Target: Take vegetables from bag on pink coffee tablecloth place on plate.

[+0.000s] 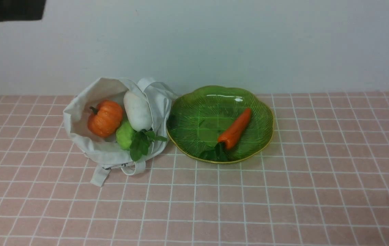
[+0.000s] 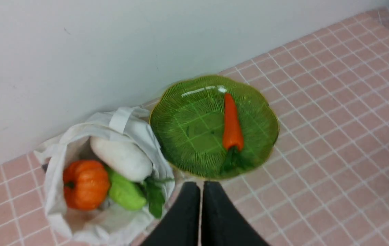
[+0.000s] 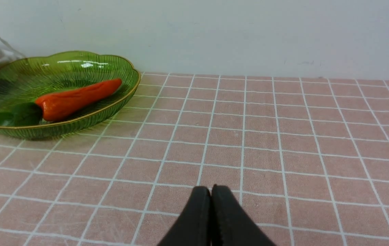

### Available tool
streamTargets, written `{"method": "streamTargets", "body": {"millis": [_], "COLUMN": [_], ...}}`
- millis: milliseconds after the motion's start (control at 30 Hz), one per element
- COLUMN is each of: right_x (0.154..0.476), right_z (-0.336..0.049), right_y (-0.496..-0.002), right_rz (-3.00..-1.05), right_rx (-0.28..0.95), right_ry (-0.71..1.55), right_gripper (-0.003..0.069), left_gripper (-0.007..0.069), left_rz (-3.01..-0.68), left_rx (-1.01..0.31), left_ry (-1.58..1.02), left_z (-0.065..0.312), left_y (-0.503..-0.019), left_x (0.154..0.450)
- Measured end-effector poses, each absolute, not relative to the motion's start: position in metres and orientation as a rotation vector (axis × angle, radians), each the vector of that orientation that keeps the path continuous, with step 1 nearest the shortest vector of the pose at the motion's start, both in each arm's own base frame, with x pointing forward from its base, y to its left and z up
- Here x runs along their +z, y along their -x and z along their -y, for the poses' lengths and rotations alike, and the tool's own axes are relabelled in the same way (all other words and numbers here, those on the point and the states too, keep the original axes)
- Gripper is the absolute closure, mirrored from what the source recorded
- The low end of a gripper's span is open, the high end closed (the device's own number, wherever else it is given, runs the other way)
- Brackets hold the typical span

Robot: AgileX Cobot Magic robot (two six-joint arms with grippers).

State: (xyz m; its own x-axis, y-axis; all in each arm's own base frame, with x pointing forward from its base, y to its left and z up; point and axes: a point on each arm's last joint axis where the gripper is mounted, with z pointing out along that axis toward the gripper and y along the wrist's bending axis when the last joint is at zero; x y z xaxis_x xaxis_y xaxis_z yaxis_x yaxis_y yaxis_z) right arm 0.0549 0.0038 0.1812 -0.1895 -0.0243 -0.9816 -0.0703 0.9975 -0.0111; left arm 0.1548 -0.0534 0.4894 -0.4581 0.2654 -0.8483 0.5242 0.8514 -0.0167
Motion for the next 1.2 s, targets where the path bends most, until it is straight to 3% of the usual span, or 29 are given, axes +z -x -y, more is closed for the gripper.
{"method": "streamTargets", "body": {"millis": [67, 233, 533, 733, 967, 1200], "right_x": [0.181, 0.181, 0.181, 0.181, 0.181, 0.181], "right_z": [-0.004, -0.004, -0.004, -0.004, -0.004, -0.004], "right_y": [-0.055, -0.055, -0.055, -0.055, -0.055, -0.055], "right_rz": [-1.761, -1.761, -1.761, -1.761, -1.761, -1.761], "right_rx": [0.041, 0.041, 0.041, 0.041, 0.041, 0.041], "right_ry": [0.07, 0.07, 0.07, 0.07, 0.07, 0.07], "right_gripper": [0.0675, 0.0675, 0.0675, 0.0675, 0.0675, 0.0675], "left_gripper": [0.063, 0.063, 0.063, 0.063, 0.063, 0.063], "left_rz": [-2.061, -1.974, -1.754, -1.804, -1.889, -1.877], "left_rx": [-0.333, -0.306, -0.253, -0.259, -0.276, -0.244], "left_ry": [-0.593, -0.532, -0.35, -0.328, -0.325, -0.319], "left_z": [0.049, 0.039, 0.027, 0.026, 0.027, 0.025], "left_y": [-0.125, -0.068, -0.043, -0.042, -0.047, -0.05], "left_x": [0.486, 0.435, 0.344, 0.29, 0.262, 0.258]}}
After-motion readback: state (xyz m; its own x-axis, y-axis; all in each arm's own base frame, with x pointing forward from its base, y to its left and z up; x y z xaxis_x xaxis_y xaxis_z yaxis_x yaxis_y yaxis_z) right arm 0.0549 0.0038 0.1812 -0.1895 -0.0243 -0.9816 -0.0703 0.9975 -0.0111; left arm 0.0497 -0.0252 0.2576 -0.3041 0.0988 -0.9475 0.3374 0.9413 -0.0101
